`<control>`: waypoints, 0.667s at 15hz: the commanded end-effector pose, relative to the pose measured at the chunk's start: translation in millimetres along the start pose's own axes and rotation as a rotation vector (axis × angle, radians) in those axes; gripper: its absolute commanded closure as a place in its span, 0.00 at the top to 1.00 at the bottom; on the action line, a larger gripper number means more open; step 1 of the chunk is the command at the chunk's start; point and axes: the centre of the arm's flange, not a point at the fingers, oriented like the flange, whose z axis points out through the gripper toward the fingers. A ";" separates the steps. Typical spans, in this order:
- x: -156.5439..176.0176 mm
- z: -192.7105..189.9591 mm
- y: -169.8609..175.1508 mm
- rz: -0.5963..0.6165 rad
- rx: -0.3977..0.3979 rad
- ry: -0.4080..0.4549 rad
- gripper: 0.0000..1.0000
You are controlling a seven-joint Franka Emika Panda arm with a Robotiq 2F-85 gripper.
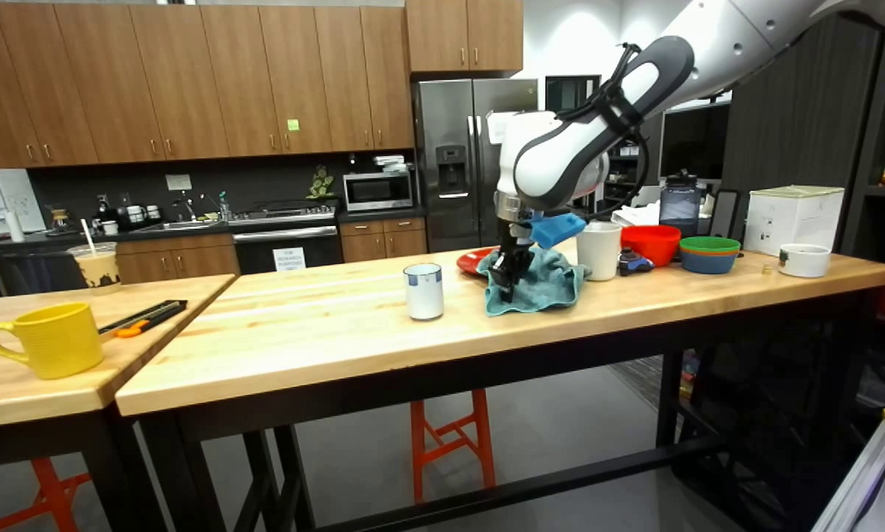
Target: Wipe the table with the blue towel
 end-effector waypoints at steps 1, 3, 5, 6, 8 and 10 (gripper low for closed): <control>23.2 23.1 -24.6 -0.102 0.057 -0.030 0.01; 34.0 24.6 -36.0 -0.142 0.071 -0.021 0.01; 44.7 25.8 -43.4 -0.171 0.084 -0.014 0.01; 48.0 26.5 -46.4 -0.184 0.089 -0.007 0.01; 60.2 29.7 -55.6 -0.218 0.104 -0.003 0.01; 68.7 33.0 -67.1 -0.253 0.114 0.001 0.01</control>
